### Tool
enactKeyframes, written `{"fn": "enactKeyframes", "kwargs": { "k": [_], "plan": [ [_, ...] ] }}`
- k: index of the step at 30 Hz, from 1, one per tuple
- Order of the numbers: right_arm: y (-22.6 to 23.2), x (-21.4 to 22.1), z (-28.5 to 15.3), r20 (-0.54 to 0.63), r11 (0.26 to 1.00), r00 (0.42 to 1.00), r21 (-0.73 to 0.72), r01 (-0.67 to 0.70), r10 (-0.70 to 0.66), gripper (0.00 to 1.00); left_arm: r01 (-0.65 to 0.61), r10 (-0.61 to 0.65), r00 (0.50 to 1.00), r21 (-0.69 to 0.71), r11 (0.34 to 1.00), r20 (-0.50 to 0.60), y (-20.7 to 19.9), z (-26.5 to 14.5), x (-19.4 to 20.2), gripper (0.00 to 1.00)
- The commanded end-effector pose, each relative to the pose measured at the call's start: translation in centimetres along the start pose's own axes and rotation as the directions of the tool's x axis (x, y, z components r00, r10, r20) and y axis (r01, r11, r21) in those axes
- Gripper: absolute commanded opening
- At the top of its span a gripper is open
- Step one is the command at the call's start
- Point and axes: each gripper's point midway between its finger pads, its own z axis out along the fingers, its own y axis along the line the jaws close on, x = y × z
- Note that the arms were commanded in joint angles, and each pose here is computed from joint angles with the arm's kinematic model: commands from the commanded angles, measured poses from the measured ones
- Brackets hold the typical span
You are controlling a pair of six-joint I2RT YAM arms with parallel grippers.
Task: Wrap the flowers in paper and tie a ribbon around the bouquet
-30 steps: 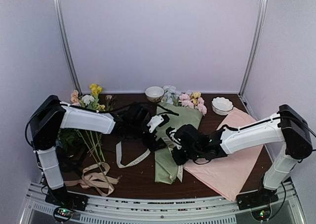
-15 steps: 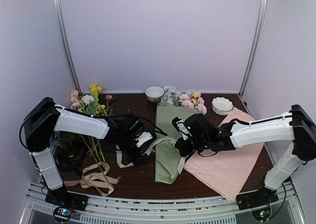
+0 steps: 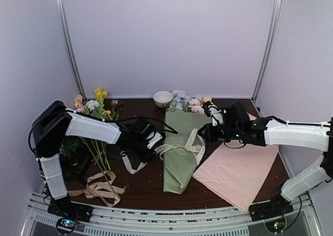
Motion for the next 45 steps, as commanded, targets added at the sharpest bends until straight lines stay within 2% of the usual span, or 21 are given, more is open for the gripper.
{"fn": "enactKeyframes", "kwargs": {
  "k": [1,7,11,14,16,18,20,22,24,25,28,30,31,33,34,35,36,39,41,45],
  "plan": [
    [-4.4,-1.8,-2.2,0.069,0.995,0.994,0.051,-0.091,0.088,0.0,0.107,-0.129,0.98,-0.145,0.984,-0.153,4.1,1.0,5.2,0.0],
    [-13.8,-2.3,-6.2,0.198,0.932,0.932,0.142,-0.335,0.304,0.0,0.265,-0.279,0.96,-0.235,0.935,-0.031,8.3,-1.4,4.7,0.0],
    [-19.2,-0.4,-8.3,0.26,0.857,0.87,0.205,-0.473,0.418,0.0,0.475,-0.478,0.877,-0.254,0.843,0.052,11.8,-2.5,7.2,0.0],
    [-23.0,2.2,-9.6,0.303,0.779,0.804,0.231,-0.583,0.512,0.0,0.581,-0.573,0.813,-0.223,0.783,0.107,12.8,-2.9,8.8,0.0],
    [-25.1,4.1,-10.2,0.324,0.728,0.764,0.25,-0.639,0.559,0.0,0.608,-0.597,0.794,-0.203,0.768,0.12,12.7,-3.1,9.4,0.0],
    [-26.3,5.5,-10.4,0.328,0.697,0.743,0.268,-0.666,0.583,0.0,0.596,-0.585,0.803,-0.16,0.787,0.116,12.1,-3.1,8.9,0.0],
    [-26.6,6.2,-10.0,0.312,0.69,0.742,0.278,-0.669,0.593,0.0,0.588,-0.576,0.808,-0.125,0.799,0.122,11.7,-3.0,8.3,0.0],
    [-26.9,6.6,-9.9,0.304,0.68,0.741,0.297,-0.671,0.598,0.0,0.584,-0.571,0.812,-0.15,0.798,0.12,12.1,-3.1,8.5,0.0],
    [-26.0,5.6,-9.6,0.294,0.719,0.766,0.27,-0.641,0.572,0.0,0.545,-0.535,0.838,-0.11,0.831,0.106,11.4,-3.0,7.6,0.0],
    [-24.9,4.9,-9.3,0.272,0.757,0.8,0.267,-0.597,0.535,0.0,0.519,-0.51,0.854,-0.092,0.85,0.104,10.8,-3.0,7.0,0.0],
    [-20.8,4.2,-6.9,0.089,0.86,0.911,0.303,-0.41,0.403,0.0,0.436,-0.427,0.898,-0.084,0.896,0.105,9.6,-2.7,4.8,0.0],
    [-19.5,5.3,-5.7,-0.044,0.872,0.935,0.378,-0.311,0.352,0.0,0.416,-0.409,0.908,-0.084,0.905,0.096,9.6,-2.3,3.5,0.0],
    [-19.3,6.2,-5.5,-0.105,0.866,0.932,0.416,-0.276,0.347,0.1,0.418,-0.411,0.907,-0.085,0.904,0.088,9.7,-2.0,3.1,0.0],
    [-18.8,6.6,-5.0,-0.169,0.868,0.931,0.445,-0.222,0.324,0.5,0.425,-0.418,0.905,-0.09,0.901,0.083,9.9,-1.7,2.5,0.0],
    [-18.3,6.4,-4.8,-0.197,0.877,0.933,0.441,-0.191,0.302,0.75,0.426,-0.419,0.904,-0.086,0.901,0.087,9.9,-1.7,2.2,0.0],
    [-17.5,6.1,-4.4,-0.227,0.891,0.937,0.428,-0.15,0.266,0.91,0.426,-0.419,0.904,-0.082,0.901,0.088,9.8,-1.7,2.2,0.0],
    [-16.1,5.7,-3.9,-0.268,0.914,0.941,0.397,-0.087,0.205,0.99,0.423,-0.416,0.905,-0.082,0.902,0.085,9.8,-1.7,2.2,0.0],
    [-11.2,4.2,-1.9,-0.353,0.966,0.935,0.236,0.106,-0.017,1.0,0.41,-0.404,0.912,-0.096,0.907,0.073,9.9,-1.8,2.5,0.0],
    [-7.5,3.6,-0.2,-0.397,0.965,0.899,0.1,0.241,-0.184,1.0,0.405,-0.399,0.914,-0.1,0.909,0.075,10.0,-1.8,2.5,0.0],
    [-4.0,6.3,3.3,-0.518,0.887,0.75,-0.038,0.461,-0.412,1.0,0.402,-0.394,0.915,-0.101,0.91,0.087,10.1,-2.2,2.3,0.0]
  ]
}}
